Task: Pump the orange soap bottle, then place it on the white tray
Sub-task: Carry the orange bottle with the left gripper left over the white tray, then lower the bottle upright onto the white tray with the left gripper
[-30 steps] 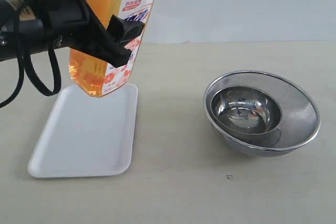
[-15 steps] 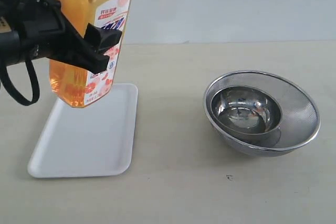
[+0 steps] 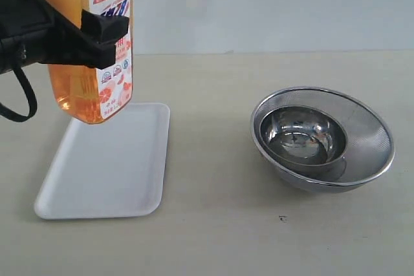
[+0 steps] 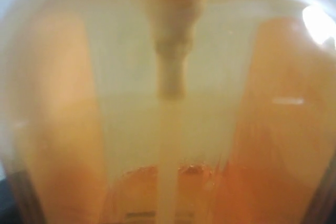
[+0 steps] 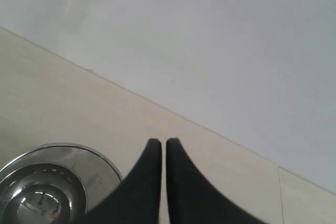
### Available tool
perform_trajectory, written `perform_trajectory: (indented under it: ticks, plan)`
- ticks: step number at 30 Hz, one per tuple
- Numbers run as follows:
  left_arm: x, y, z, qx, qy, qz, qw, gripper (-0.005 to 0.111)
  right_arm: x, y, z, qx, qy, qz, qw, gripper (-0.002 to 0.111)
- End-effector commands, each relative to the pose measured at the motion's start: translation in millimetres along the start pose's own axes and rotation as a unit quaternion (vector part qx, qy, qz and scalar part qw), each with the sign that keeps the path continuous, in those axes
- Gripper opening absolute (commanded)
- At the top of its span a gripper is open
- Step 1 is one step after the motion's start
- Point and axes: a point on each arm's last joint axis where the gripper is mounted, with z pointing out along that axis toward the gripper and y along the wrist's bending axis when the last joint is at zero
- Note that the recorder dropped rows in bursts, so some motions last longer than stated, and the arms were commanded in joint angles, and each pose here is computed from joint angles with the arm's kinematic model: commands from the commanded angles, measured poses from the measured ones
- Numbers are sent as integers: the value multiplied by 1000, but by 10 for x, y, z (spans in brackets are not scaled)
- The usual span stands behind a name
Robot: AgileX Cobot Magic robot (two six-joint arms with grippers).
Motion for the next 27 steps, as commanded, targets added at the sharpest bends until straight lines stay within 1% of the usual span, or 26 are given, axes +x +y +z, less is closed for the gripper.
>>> perform_trajectory:
  ticks: [1, 4, 6, 12, 13, 15, 21, 25, 27]
  plan:
    - [-158, 105, -74, -26, -84, -33, 996, 5, 16, 0, 5, 1, 2, 3, 1000, 0]
    - [-95, 219, -97, -49, -97, -55, 993, 5, 17, 0, 5, 1, 3, 3, 1000, 0]
    - [-37, 263, -118, -54, -107, -61, 991, 5, 17, 0, 5, 1, 3, 3, 1000, 0]
    - [73, 293, -160, -14, -135, -73, 988, 5, 17, 0, 5, 1, 3, 3, 1000, 0]
    - [83, 298, -153, -11, -133, -77, 988, 5, 17, 0, 5, 1, 3, 4, 1000, 0]
    - [119, 312, -131, -9, -122, -67, 990, 5, 17, 0, 5, 1, 3, 4, 1000, 0]
    - [248, 278, -21, 8, -91, -48, 995, 5, 17, 0, 5, 1, 3, 5, 1000, 0]
    - [369, 259, 86, 18, -72, -46, 996, 5, 15, 0, 5, 2, 2, 5, 1000, 0]
    - [416, 254, 132, 22, -69, -57, 996, 5, 15, 0, 5, 2, 2, 5, 1000, 0]
